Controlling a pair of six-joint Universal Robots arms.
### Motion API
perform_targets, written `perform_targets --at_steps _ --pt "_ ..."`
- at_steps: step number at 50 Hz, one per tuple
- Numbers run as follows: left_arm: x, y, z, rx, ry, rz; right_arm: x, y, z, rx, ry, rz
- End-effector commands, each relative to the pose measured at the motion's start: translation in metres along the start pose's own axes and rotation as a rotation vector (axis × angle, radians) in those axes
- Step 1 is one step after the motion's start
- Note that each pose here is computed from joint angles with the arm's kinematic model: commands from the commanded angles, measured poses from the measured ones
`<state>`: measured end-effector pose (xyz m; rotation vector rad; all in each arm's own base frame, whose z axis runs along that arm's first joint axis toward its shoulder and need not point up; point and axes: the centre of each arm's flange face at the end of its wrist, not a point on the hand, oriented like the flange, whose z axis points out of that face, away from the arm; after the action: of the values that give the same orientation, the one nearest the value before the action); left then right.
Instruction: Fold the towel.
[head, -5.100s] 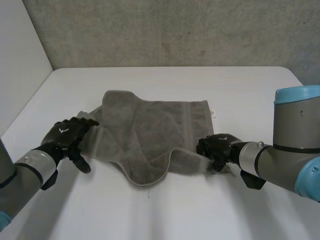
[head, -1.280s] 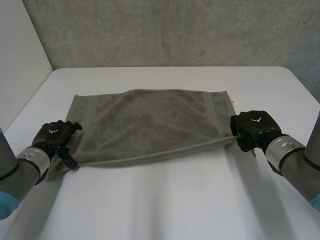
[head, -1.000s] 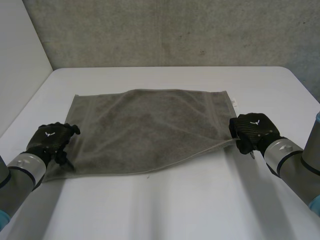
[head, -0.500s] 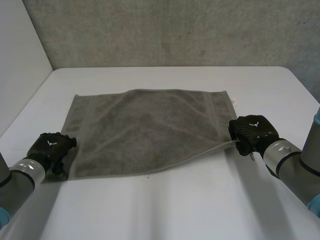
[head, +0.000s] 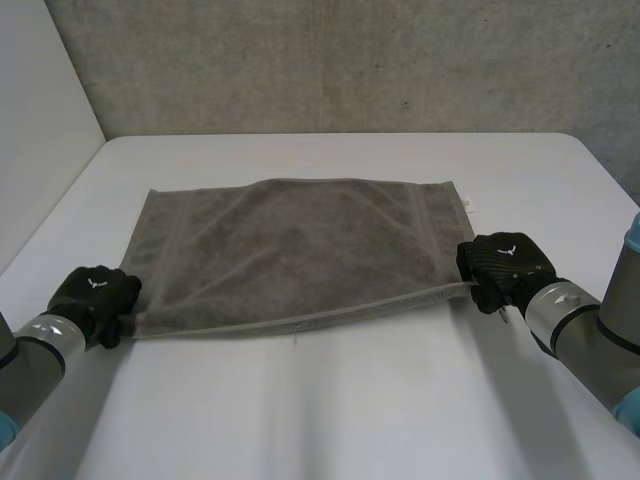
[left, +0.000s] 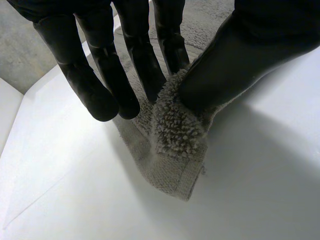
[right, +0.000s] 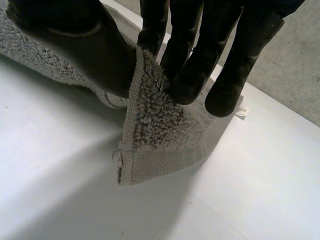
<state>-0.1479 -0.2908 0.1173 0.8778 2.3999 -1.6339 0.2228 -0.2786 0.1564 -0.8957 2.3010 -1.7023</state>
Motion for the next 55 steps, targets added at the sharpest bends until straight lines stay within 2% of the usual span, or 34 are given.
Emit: perform_targets --at_steps 1,11,16,26,30,36,42,45,49,50,53,55 --pt "-0.006 -0.006 -0.003 0.015 -0.018 -0.067 0.000 0.000 0.000 0.000 0.000 -0.001" --pt "-0.013 -0.023 -0.017 0.034 -0.020 -0.159 0.003 -0.011 -0.003 0.021 0.007 -0.011" --pt "-0.013 -0.036 -0.038 0.009 0.000 -0.167 0.009 -0.054 -0.038 0.077 0.024 -0.097" --pt "-0.008 -0.030 -0.080 -0.113 0.029 -0.195 0.013 -0.059 -0.079 -0.082 -0.061 -0.255" --pt "-0.011 -0.027 -0.092 -0.152 0.021 -0.172 0.015 -0.054 -0.101 -0.167 -0.098 -0.339" --pt "-0.019 -0.024 -0.105 -0.201 0.046 -0.077 0.028 -0.069 -0.121 -0.144 -0.059 -0.426" --pt "-0.032 -0.036 -0.091 -0.144 0.068 -0.067 0.037 -0.074 -0.108 -0.090 -0.081 -0.420" --pt "-0.033 -0.037 -0.080 -0.144 0.094 -0.092 0.040 -0.060 -0.079 -0.113 -0.125 -0.401" --pt "-0.019 -0.056 -0.038 -0.113 0.181 -0.169 0.043 -0.055 -0.040 -0.135 -0.123 -0.393" --pt "-0.015 -0.060 -0.023 -0.114 0.189 -0.194 0.043 -0.055 -0.040 -0.135 -0.123 -0.393" --pt "-0.017 -0.065 -0.006 -0.112 0.177 -0.217 0.036 -0.055 -0.013 -0.145 -0.123 -0.380" --pt "-0.025 -0.069 0.027 -0.110 0.133 -0.259 0.037 -0.056 0.001 -0.146 -0.113 -0.368"
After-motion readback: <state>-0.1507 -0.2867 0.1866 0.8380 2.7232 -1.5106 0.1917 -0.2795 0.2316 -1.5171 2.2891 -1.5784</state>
